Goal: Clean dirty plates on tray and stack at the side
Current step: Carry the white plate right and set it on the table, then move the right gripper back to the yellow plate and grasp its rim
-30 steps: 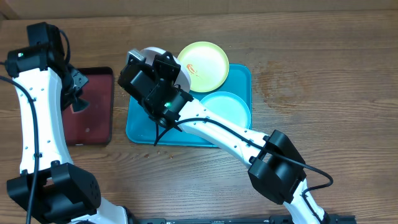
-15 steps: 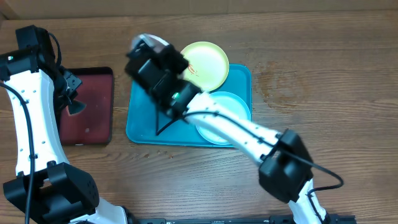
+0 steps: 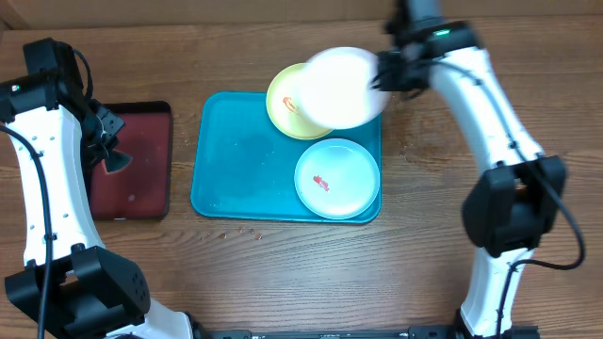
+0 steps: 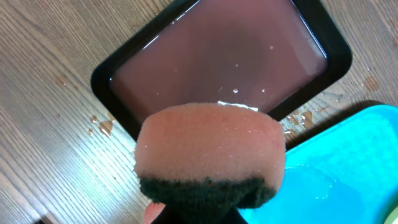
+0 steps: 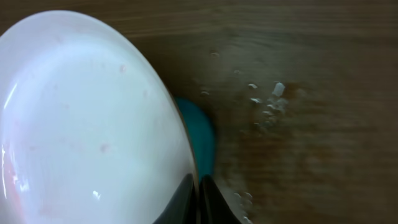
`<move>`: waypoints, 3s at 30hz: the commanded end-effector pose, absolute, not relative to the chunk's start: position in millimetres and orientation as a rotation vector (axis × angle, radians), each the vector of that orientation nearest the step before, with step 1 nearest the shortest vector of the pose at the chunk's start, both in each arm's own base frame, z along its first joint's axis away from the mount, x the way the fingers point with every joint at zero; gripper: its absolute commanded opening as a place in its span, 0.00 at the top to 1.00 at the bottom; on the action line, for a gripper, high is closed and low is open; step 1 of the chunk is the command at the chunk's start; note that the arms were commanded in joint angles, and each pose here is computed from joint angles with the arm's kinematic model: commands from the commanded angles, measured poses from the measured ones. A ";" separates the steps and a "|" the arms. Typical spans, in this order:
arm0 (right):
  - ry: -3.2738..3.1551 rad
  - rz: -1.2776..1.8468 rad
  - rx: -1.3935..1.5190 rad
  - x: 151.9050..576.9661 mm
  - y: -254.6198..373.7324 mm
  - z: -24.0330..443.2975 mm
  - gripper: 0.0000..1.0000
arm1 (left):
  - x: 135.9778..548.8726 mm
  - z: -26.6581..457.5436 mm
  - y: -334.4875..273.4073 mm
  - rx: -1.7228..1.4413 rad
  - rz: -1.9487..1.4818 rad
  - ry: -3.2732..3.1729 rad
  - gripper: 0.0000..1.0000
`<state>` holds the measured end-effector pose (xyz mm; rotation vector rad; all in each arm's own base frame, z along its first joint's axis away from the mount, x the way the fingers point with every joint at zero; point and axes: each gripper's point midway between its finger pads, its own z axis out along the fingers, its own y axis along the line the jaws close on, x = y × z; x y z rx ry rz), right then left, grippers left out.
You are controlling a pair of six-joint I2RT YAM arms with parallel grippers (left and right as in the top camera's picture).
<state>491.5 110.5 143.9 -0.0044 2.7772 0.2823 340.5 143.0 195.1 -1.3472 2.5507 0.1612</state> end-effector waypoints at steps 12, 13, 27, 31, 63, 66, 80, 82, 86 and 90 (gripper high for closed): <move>2.840 0.171 0.579 455.7 -62.5 90.2 0.96 | 341.7 191.9 139.2 -1.320 0.139 2.575 0.96; 2.837 0.169 0.596 454.3 -67.6 83.8 0.96 | 341.8 191.6 139.2 -1.320 0.139 2.576 0.96; 2.828 0.274 0.609 451.6 -65.6 66.4 0.66 | 343.4 186.9 135.3 -1.322 0.112 2.596 0.96; 2.790 0.278 0.585 462.9 -67.0 102.0 0.61 | 343.8 186.9 134.7 -1.321 0.106 2.596 0.96; 2.456 0.127 -0.657 552.3 217.2 57.4 0.35 | 349.6 187.1 124.3 -1.268 0.098 2.615 0.96; 2.454 0.126 -0.657 554.3 217.9 52.5 0.34 | 350.8 187.3 124.2 -1.265 0.097 2.611 0.96; 2.463 0.153 -0.623 557.5 220.7 40.0 0.59 | 352.9 187.5 122.8 -1.261 0.079 2.608 0.96; 2.472 0.160 -0.602 557.1 220.6 39.4 0.62 | 353.2 187.4 121.7 -1.260 0.070 2.611 0.96; 2.488 0.185 -0.578 554.5 222.4 38.3 0.75 | 353.5 187.5 121.6 -1.250 0.070 2.614 0.96; 2.504 0.281 -0.602 543.7 239.1 37.1 0.86 | 353.6 187.5 121.7 -1.240 0.072 2.619 0.96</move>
